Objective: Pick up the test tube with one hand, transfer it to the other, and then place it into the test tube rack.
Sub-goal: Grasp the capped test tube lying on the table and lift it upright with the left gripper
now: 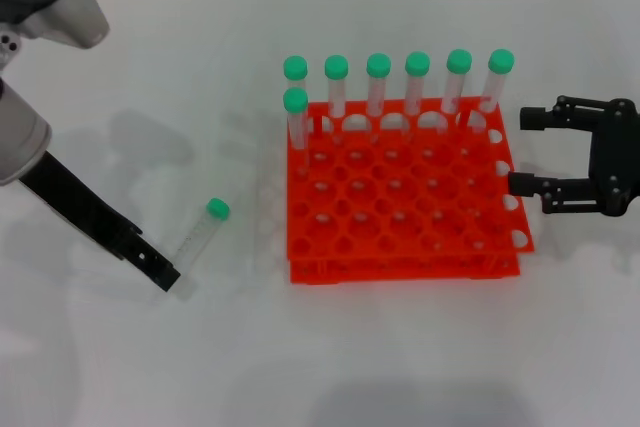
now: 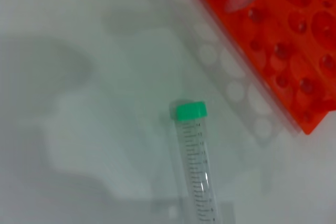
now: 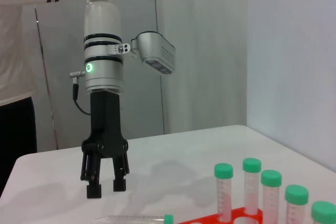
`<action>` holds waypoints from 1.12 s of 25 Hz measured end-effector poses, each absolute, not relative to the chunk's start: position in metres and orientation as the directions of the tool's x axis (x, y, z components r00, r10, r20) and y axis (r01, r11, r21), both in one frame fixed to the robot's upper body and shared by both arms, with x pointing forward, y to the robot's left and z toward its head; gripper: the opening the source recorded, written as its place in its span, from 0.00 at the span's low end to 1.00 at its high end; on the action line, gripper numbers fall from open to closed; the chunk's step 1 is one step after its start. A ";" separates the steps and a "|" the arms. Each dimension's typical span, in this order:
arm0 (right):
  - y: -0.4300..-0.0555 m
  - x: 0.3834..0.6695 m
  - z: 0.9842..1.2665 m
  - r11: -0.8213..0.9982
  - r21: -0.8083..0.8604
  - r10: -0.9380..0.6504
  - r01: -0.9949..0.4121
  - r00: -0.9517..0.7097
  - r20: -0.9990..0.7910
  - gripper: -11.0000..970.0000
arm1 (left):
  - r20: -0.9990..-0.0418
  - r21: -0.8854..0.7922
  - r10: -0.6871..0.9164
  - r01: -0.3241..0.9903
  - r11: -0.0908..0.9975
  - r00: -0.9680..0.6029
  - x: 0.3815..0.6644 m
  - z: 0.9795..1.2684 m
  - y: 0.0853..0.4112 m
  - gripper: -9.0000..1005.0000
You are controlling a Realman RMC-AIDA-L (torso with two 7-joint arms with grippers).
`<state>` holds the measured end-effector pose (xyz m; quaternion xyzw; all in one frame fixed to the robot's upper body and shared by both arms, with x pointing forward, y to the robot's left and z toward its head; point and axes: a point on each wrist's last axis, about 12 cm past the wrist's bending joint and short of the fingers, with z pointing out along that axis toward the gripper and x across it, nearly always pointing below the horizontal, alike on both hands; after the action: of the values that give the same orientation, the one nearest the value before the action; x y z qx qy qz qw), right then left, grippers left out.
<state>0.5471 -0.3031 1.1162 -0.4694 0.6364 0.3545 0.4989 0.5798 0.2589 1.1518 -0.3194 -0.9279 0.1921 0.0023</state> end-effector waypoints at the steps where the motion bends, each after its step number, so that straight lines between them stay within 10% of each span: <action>1: -0.302 0.547 1.116 0.306 -0.018 -0.243 -0.952 -0.059 -0.968 0.80 | -0.110 -0.354 0.595 0.591 0.725 -0.796 0.579 1.151 0.257 0.87; 22: -0.298 0.543 1.111 0.306 -0.008 -0.230 -0.952 -0.066 -0.971 0.80 | -0.027 -0.307 0.555 0.535 0.787 -0.831 0.584 1.133 0.240 0.82; 28: -0.298 0.543 1.111 0.308 -0.006 -0.229 -0.952 -0.068 -0.971 0.79 | -0.002 -0.278 0.548 0.527 0.803 -0.837 0.585 1.129 0.235 0.58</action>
<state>0.5430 -0.2978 1.1106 -0.4647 0.6353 0.3610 0.5002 0.5845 0.2345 1.1288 -0.2832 -0.9487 0.1348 0.0390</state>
